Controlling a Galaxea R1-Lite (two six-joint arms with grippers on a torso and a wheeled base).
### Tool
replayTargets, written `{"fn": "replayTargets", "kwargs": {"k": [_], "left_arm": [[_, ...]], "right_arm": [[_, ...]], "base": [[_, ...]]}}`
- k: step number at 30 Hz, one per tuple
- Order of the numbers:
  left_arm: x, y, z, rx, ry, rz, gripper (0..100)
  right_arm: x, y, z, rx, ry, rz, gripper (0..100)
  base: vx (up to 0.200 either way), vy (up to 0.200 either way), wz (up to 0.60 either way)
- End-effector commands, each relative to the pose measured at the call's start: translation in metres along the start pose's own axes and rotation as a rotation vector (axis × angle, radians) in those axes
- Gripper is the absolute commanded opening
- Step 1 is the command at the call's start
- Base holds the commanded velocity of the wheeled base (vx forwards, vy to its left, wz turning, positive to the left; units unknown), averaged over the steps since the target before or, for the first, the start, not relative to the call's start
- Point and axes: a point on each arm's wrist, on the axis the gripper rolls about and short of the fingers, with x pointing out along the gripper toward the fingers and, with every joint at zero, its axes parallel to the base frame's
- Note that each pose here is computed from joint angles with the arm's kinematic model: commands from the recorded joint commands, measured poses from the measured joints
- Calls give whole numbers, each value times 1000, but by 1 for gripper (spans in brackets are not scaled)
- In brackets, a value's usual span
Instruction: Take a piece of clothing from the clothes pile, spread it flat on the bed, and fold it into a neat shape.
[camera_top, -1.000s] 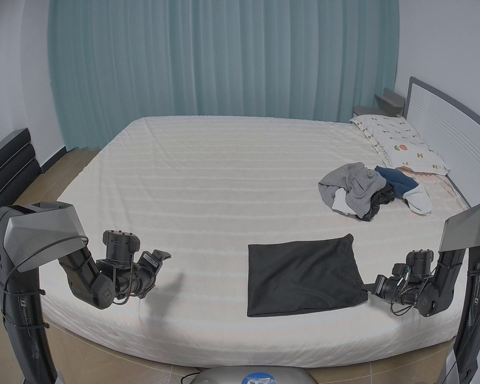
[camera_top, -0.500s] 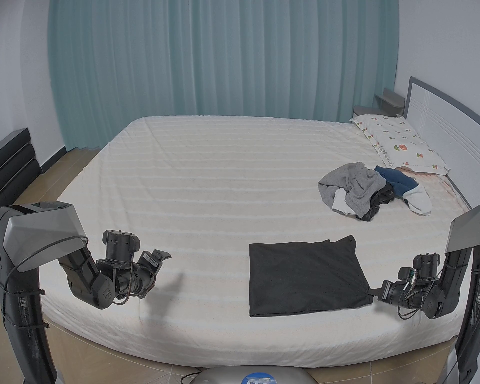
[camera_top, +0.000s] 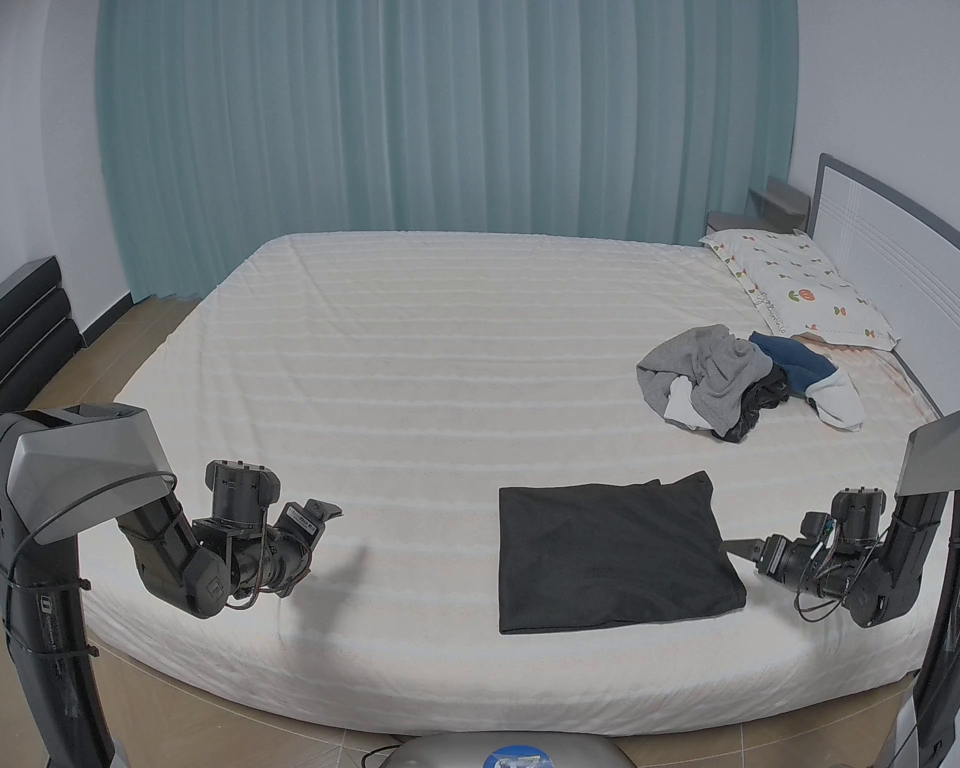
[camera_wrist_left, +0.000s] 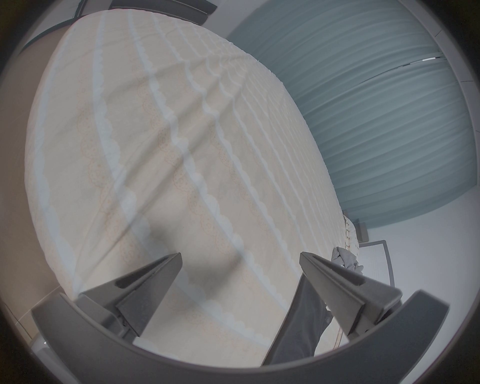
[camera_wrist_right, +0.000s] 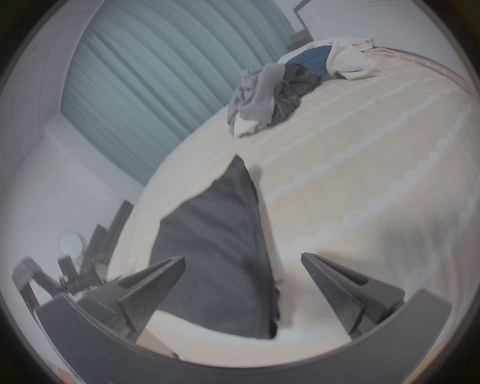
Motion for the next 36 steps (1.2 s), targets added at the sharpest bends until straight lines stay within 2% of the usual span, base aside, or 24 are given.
{"fn": "replayTargets", "kwargs": {"k": [1, 2, 5, 12, 16, 34, 35, 36], "left_arm": [[0, 0, 0, 0, -1, -1, 100], [0, 0, 0, 0, 0, 0, 100], [0, 0, 0, 0, -1, 1, 100], [0, 0, 0, 0, -1, 1, 100], [0, 0, 0, 0, -1, 2, 100], [0, 0, 0, 0, -1, 2, 100], [0, 0, 0, 0, -1, 1, 100], [0, 0, 0, 0, -1, 2, 100]], "right_arm": [[17, 33, 29, 35, -105, 119, 100], [28, 38, 35, 83, -115, 142, 100], [55, 35, 38, 114, -123, 158, 100], [103, 21, 39, 109, -182, 121, 100], [117, 16, 47, 99, -216, 132, 100], [130, 6, 50, 99, -225, 116, 100], [130, 6, 49, 98, -222, 118, 0], [131, 6, 49, 96, -222, 118, 0]], "base": [[0, 0, 0], [0, 0, 0], [0, 0, 0], [0, 0, 0], [0, 0, 0], [0, 0, 0], [0, 0, 0], [0, 0, 0]]}}
